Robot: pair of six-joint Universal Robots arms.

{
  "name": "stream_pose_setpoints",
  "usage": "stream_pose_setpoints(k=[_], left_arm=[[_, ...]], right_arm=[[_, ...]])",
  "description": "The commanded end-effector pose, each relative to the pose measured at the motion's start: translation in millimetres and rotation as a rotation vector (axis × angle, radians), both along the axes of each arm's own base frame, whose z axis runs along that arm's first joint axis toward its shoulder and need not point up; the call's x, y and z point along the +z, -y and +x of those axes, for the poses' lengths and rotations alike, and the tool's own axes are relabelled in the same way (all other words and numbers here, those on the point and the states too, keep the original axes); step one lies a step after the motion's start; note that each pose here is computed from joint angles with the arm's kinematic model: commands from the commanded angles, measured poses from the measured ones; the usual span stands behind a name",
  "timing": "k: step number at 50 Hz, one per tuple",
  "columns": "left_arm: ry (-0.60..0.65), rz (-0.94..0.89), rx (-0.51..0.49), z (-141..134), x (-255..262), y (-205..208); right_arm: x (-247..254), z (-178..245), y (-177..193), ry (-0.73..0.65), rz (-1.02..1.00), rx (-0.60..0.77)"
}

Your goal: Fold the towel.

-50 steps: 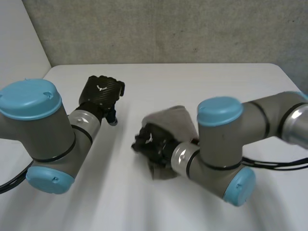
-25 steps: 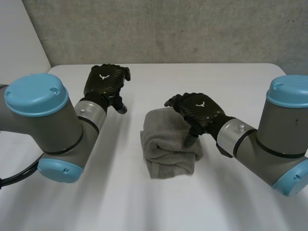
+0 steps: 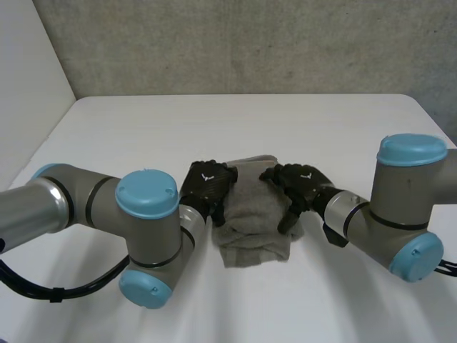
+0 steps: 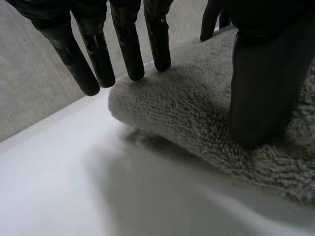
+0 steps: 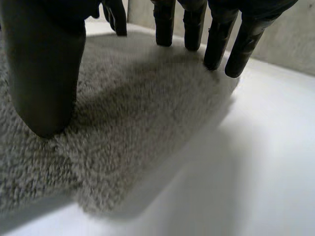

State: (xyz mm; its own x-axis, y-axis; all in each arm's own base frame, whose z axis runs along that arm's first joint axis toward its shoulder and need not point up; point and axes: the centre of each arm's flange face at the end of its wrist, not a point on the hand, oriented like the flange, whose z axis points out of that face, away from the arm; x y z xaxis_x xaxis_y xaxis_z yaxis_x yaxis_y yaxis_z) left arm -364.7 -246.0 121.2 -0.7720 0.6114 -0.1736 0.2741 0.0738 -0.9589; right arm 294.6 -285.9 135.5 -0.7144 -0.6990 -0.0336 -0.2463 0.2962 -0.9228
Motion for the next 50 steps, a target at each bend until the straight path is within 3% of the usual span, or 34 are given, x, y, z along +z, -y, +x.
stream_pose_setpoints(k=[1,10,14,18,22,34,50], left_arm=[[-0.007,-0.012,0.001,2,9,-1],[-0.076,-0.094,0.025,16,76,-8],[-0.105,-0.136,0.049,27,102,-8],[-0.153,-0.207,0.114,54,152,-9],[-0.162,-0.228,0.202,85,180,-8],[-0.123,-0.179,0.250,105,171,-25],[-0.143,-0.193,0.274,112,178,-27]], right_arm=[[1,-1,3,-0.028,-0.026,-0.013],[86,-13,-5,0.024,-0.251,-0.088],[129,-28,-8,0.047,-0.360,-0.192],[152,-49,-9,0.039,-0.418,-0.341],[159,-59,-16,0.026,-0.429,-0.402],[165,-86,-29,0.013,-0.443,-0.491],[170,-87,-32,0.035,-0.464,-0.490]])
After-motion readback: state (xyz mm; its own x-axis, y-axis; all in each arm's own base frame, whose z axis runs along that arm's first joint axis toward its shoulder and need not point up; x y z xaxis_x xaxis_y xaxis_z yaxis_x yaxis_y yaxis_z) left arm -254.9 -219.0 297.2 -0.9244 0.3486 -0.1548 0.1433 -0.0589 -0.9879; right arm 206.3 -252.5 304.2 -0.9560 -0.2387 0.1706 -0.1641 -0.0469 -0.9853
